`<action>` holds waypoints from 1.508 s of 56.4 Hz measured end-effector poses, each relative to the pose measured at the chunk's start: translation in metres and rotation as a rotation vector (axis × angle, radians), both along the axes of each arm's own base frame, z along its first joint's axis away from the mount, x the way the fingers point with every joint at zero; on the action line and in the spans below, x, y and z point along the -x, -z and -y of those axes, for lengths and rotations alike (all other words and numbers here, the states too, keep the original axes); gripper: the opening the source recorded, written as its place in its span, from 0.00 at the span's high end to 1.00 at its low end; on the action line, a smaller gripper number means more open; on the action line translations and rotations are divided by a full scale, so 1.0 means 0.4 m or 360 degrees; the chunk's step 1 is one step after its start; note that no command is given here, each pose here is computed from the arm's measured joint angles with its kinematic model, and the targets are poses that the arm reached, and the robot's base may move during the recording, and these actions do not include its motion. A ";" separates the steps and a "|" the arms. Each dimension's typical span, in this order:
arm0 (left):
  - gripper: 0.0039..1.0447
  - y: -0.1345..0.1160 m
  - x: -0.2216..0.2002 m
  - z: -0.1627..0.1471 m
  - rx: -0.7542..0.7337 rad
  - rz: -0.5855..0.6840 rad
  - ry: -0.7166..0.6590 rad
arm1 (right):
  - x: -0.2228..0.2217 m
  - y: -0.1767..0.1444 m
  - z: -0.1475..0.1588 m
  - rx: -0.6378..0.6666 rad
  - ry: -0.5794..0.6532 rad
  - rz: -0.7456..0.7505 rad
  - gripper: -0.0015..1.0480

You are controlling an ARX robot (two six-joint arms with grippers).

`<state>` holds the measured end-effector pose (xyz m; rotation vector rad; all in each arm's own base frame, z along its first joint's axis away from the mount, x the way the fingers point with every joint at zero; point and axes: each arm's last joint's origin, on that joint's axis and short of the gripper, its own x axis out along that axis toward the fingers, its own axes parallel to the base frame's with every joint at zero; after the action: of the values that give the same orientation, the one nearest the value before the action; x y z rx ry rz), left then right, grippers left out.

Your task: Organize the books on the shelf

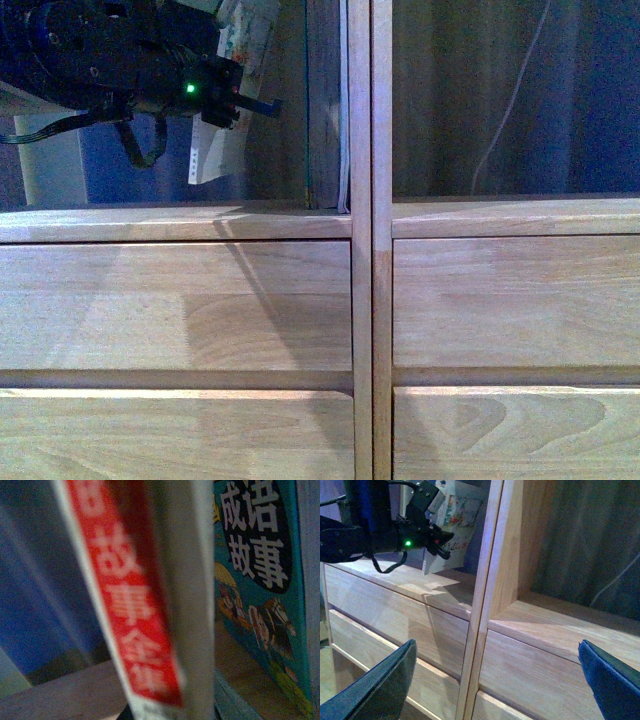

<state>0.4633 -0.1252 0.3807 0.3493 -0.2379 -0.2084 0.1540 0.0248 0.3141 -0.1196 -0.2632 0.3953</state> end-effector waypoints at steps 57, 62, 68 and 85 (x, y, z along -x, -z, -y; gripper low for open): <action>0.73 0.119 -0.027 0.070 0.0118 -0.0156 -0.0007 | 0.000 0.000 0.000 0.0002 0.0002 0.0001 0.07; 0.59 0.147 -0.025 0.073 0.0139 -0.0196 0.0016 | 0.000 0.000 0.000 0.0002 0.0002 0.0001 0.07; 0.44 0.158 -0.010 0.080 0.0151 -0.0187 0.0045 | 0.000 0.000 0.000 0.0002 0.0002 0.0001 0.07; 0.06 0.062 0.098 0.091 0.0247 0.0004 0.0177 | 0.000 0.000 0.000 0.0002 0.0002 0.0001 0.07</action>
<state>0.4242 -0.1614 0.3559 0.1822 -0.2747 -0.2972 0.1541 0.0248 0.3141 -0.1214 -0.2635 0.3943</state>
